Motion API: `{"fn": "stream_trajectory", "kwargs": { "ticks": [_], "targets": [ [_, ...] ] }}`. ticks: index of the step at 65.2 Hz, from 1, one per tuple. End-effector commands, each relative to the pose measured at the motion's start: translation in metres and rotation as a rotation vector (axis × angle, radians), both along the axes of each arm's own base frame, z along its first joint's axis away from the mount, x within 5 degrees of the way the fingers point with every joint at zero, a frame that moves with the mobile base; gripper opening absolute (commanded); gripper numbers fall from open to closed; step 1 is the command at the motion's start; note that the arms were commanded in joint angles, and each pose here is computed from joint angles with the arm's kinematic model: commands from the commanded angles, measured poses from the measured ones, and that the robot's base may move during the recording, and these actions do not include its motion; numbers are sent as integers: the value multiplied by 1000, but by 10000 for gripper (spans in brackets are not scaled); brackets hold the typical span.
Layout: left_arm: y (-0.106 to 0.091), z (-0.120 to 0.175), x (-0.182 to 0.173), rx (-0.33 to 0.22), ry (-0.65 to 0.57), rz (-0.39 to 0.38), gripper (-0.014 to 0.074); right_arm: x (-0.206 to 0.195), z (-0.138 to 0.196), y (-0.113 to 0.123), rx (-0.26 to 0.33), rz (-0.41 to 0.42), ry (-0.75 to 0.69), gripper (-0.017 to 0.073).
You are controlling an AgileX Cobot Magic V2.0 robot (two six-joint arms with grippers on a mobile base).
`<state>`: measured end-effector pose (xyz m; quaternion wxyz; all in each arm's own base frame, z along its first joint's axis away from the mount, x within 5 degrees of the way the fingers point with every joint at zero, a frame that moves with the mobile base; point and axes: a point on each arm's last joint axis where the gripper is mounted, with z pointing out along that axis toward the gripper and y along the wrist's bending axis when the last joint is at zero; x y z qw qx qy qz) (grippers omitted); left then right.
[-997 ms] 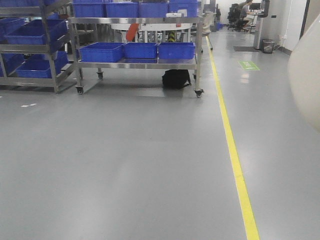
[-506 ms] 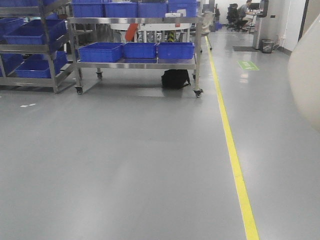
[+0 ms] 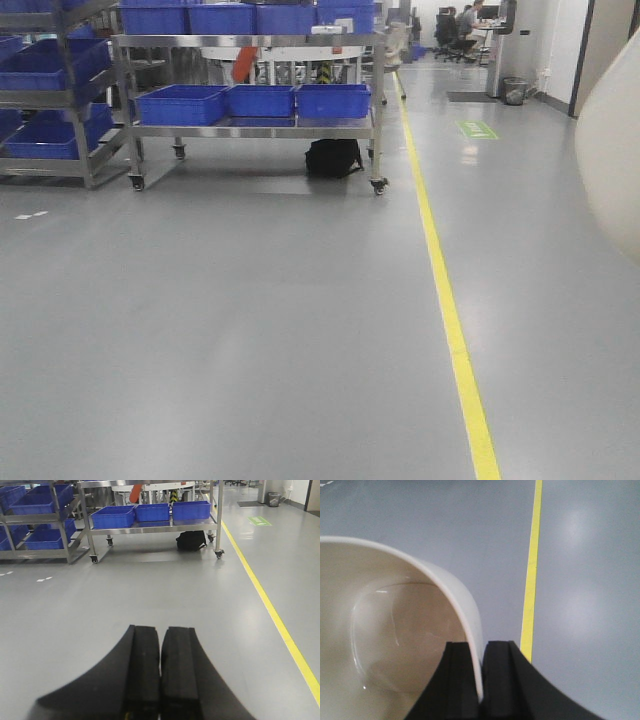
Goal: Move white bin to right shelf second layer
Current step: 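Turn the base away from the table holding the bin in the right gripper, then drive forward along the yellow floor line carrying the bin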
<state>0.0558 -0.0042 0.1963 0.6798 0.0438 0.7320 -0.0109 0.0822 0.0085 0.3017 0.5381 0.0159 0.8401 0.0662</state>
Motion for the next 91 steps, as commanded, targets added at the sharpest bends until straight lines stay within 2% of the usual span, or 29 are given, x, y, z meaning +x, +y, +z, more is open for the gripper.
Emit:
{"fn": "stream_trajectory", "kwargs": {
  "ticks": [1,91],
  "targets": [
    [0,-4,1,-10,-64,-5,85,2,18,0,16,-3,-121,48],
    [0,-4,1,-10,-64,-5,85,2,18,0,16,-3,-121,48]
  ]
}}
